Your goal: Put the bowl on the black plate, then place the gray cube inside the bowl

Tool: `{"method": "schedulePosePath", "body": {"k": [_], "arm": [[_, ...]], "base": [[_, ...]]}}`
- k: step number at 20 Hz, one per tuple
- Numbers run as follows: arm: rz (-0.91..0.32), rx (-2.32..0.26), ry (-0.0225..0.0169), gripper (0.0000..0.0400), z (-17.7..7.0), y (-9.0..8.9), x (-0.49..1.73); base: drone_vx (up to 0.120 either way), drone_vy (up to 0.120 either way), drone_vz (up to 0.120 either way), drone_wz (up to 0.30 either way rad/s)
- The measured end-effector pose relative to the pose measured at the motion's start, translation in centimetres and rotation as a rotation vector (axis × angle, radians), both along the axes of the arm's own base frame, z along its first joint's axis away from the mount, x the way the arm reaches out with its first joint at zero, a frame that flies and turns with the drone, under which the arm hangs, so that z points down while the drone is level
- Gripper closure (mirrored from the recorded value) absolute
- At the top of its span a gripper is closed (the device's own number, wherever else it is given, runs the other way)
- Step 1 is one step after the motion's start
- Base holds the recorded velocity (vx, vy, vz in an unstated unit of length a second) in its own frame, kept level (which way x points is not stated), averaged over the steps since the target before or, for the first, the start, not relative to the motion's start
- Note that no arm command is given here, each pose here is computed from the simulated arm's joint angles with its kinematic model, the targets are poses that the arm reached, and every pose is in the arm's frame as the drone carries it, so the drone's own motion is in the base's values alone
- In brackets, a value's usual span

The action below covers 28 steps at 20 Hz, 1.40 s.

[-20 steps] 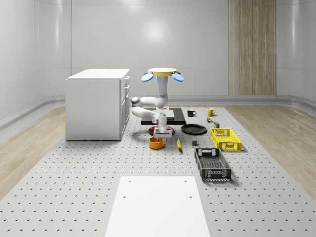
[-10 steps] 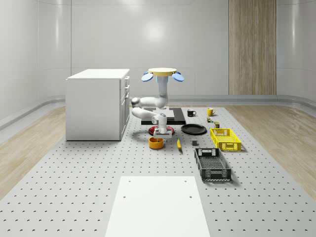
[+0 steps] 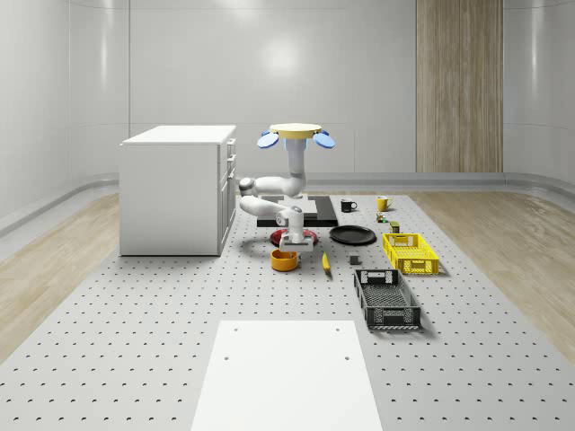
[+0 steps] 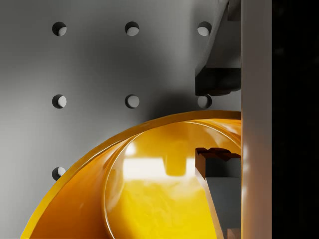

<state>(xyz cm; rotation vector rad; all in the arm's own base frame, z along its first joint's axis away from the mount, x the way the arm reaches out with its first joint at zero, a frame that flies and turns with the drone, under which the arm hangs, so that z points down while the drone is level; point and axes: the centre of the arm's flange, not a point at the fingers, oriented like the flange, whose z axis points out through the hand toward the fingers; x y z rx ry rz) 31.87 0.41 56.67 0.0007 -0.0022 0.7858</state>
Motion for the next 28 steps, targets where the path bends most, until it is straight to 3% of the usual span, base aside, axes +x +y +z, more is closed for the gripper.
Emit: {"method": "schedulePosePath", "body": {"k": [7,12,18,28], "arm": [[0.0,0.0,0.0,0.0294,-0.7,0.0,0.01],[0.0,0.0,0.0001,0.0298,-2.1,0.0,0.01],[0.0,0.0,0.0001,0.03,-2.8,0.0,0.01],[0.0,0.0,0.0001,0.03,-3.0,0.0,0.01]], "base": [[0.0,0.0,0.0,0.0],[0.0,0.0,0.112,0.0],[-0.107,0.12,0.093,0.0],[-0.12,0.12,0.0,0.0]]}}
